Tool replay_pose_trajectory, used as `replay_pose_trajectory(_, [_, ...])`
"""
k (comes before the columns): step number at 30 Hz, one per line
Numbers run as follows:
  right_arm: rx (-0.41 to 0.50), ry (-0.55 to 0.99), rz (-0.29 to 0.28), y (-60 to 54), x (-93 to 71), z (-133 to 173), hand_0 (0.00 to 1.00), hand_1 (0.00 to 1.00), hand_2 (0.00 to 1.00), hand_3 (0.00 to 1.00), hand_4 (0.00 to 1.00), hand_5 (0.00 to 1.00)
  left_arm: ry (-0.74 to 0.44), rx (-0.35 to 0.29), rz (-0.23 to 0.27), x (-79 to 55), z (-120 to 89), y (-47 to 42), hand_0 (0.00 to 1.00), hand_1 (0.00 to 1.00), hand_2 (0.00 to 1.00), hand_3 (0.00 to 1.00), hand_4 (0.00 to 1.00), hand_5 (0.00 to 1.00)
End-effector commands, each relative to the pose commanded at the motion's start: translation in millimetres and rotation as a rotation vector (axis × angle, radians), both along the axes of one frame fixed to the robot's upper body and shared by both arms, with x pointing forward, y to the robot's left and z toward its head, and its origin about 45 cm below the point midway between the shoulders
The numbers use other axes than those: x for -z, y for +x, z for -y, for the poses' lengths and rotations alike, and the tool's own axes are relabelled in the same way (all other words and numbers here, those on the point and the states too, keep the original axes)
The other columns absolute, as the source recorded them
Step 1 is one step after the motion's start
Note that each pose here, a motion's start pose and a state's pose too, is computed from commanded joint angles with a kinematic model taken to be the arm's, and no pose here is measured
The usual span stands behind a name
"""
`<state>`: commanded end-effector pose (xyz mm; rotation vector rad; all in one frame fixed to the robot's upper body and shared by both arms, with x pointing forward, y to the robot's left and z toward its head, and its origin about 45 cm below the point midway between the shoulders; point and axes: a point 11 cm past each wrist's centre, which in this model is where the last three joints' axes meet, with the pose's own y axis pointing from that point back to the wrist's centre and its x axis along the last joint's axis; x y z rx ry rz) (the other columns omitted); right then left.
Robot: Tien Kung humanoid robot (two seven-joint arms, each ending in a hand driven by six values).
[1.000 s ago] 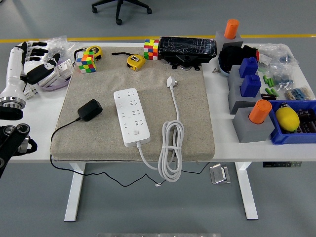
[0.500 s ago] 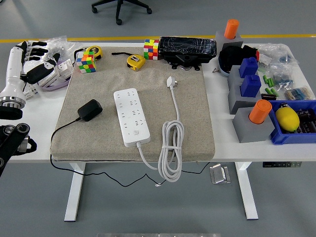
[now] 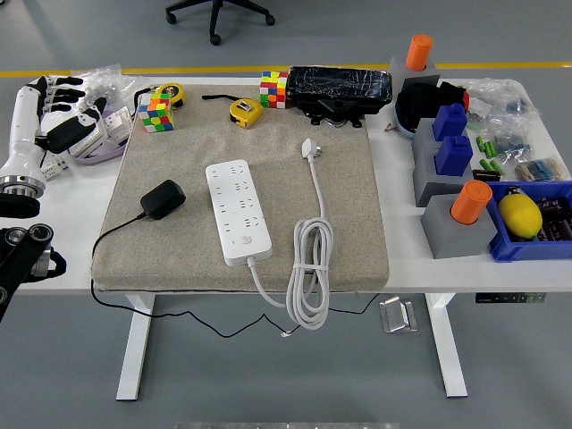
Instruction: Put the plug near the board,insert it into the board,press the button,pull the plug out
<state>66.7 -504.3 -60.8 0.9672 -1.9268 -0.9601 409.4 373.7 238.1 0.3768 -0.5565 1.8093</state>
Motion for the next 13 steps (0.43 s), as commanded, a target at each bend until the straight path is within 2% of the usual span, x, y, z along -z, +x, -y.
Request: replay_pose_trajectory(13, [0.003,-0.001,-0.001,-1.2,-0.1,0.8,0.611,0.676,0.644,0.562,0.967,0.581,-0.001,-0.001,0.000,-0.1,-0.4,-0.1,0.562,0.619,0.581,0.618,0.828,0.317])
